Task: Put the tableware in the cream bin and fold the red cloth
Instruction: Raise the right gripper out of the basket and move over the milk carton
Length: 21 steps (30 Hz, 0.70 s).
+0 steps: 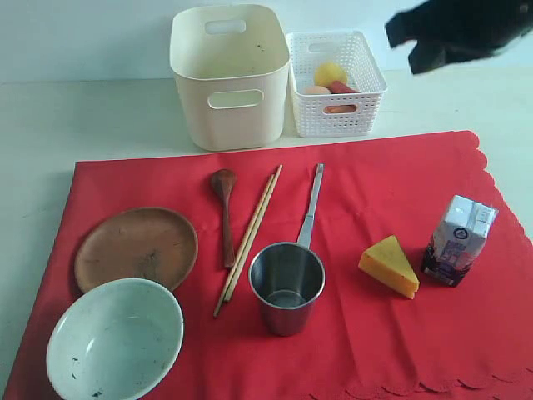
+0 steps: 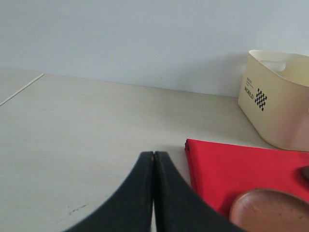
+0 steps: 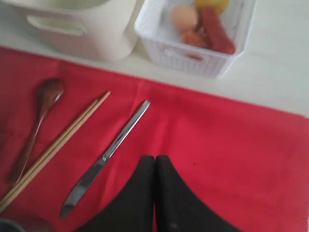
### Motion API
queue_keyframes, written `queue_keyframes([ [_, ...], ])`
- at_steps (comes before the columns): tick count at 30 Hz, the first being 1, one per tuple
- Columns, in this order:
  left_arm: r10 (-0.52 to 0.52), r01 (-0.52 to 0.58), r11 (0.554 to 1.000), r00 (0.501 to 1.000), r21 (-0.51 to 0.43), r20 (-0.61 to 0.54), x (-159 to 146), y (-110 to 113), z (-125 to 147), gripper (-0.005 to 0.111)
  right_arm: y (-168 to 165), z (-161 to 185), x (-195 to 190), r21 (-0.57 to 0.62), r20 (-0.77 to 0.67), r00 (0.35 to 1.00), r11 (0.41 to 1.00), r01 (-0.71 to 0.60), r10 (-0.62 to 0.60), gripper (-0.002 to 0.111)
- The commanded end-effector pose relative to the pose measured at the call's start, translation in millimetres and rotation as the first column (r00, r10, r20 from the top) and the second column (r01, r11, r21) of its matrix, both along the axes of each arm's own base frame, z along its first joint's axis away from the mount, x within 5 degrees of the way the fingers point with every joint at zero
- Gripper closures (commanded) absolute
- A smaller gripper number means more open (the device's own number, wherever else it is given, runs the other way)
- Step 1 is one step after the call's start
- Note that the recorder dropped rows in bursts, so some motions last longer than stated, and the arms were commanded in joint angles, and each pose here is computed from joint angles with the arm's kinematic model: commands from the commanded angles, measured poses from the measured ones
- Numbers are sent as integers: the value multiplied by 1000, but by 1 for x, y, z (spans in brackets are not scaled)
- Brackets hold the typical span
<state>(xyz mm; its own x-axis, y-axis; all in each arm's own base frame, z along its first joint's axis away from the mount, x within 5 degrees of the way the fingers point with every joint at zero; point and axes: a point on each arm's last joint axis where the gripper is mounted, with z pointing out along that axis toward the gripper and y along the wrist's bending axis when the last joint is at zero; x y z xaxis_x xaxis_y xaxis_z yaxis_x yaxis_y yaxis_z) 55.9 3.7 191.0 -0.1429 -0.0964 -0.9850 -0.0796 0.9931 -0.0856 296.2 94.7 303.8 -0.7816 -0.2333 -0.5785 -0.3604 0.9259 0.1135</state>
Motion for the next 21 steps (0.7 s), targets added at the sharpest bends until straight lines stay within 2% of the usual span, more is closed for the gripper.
queue_keyframes([
  [1, 0, 0, 1000, 1000, -4, 21, 0, 0, 2, 105, 1, -29, -18, 19, -68, 996, 998, -57, 58, 108],
  [7, 0, 0, 1000, 1000, -4, 21, 0, 0, 2, 105, -2, -60, -34, -1, -167, 983, 997, -76, 75, 108],
  [14, 0, 0, 1000, 1000, -4, 21, 0, 0, 2, 105, -8, -64, -39, -69, -191, 978, 992, -104, 89, 107],
  [16, 0, 0, 1000, 1000, -4, 21, 0, 0, 2, 105, -10, -63, -41, -85, -204, 976, 992, -92, 73, 102],
  [21, 0, 0, 1000, 1000, -4, 21, 0, 0, 2, 105, -16, -55, -45, -122, -186, 982, 992, -38, 15, 77],
])
